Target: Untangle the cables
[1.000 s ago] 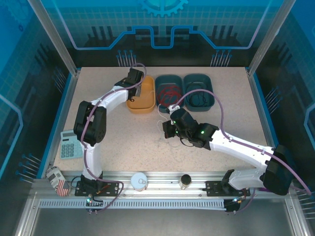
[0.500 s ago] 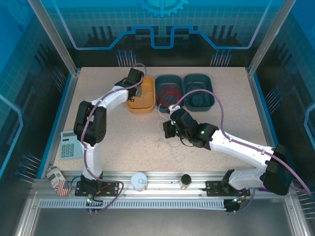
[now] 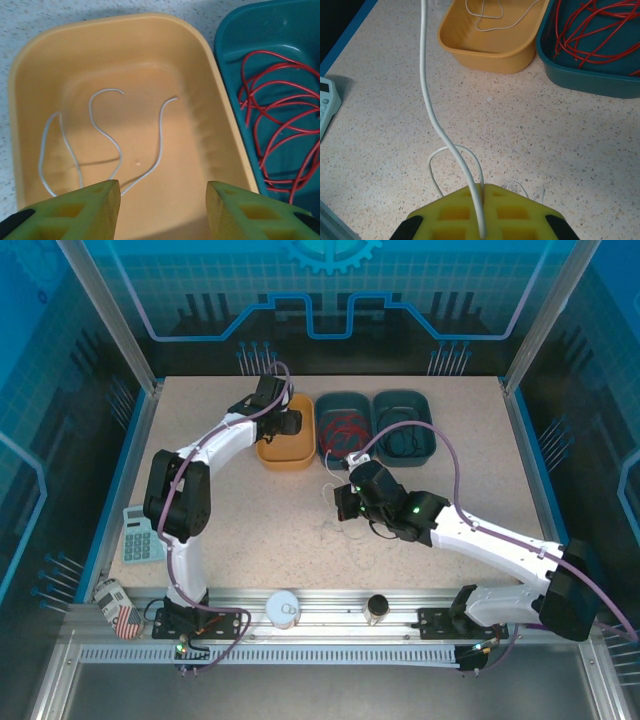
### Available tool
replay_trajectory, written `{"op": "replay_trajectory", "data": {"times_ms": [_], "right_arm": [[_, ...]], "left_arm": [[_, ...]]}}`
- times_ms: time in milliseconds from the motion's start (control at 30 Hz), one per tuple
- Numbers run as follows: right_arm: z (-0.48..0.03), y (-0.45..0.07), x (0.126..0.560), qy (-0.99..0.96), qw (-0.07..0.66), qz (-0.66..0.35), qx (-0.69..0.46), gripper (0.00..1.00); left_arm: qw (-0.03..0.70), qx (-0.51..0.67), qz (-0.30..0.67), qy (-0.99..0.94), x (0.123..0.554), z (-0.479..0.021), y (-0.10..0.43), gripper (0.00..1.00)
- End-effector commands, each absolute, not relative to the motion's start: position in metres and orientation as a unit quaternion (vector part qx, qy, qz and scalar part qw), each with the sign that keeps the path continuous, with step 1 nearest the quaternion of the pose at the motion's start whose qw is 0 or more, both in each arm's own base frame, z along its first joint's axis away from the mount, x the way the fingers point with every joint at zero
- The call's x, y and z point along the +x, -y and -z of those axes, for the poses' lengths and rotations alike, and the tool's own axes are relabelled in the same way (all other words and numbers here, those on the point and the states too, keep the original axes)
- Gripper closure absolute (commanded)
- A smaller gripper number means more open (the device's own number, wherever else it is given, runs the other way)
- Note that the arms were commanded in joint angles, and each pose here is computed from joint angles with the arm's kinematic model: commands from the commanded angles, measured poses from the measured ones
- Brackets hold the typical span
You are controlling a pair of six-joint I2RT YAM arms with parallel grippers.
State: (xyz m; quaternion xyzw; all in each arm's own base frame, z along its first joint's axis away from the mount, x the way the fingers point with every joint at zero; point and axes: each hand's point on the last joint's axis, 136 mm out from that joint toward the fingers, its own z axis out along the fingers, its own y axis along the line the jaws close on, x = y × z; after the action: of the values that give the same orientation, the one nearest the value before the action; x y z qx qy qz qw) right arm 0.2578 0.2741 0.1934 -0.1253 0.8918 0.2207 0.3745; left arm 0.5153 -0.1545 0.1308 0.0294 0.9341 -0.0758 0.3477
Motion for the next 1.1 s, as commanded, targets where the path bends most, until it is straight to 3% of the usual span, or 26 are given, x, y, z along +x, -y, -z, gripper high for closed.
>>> {"op": "replay_trajectory", "data": {"times_ms": [0,133,267,833,1067], "right_arm": [[-0.211,-0.269,0.260,-0.884,0.394,-0.220,-0.122,0.99],[-0.214,-0.265,0.260,-0.883,0.398,-0.216,-0.120,0.99],[-0.223,-0.267,0.262,-0.878,0.405,-0.223,-0.122,0.99],[-0.317,-0.279,0.284,-0.836,0.477,-0.217,-0.165,0.98],[-0.351,-0.290,0.291,-0.817,0.498,-0.229,-0.178,0.97]], "left_arm": [[0.353,0.019,0.124,-0.927,0.508,-0.152,0.166,0.44],[0.364,0.007,0.147,-0.920,0.490,-0.173,0.165,0.27],[0.381,-0.010,0.166,-0.909,0.462,-0.190,0.158,0.01],[0.437,-0.034,0.284,-0.853,0.338,-0.201,0.143,0.01],[0.468,0.029,0.362,-0.806,0.305,-0.214,0.161,0.01]]}}
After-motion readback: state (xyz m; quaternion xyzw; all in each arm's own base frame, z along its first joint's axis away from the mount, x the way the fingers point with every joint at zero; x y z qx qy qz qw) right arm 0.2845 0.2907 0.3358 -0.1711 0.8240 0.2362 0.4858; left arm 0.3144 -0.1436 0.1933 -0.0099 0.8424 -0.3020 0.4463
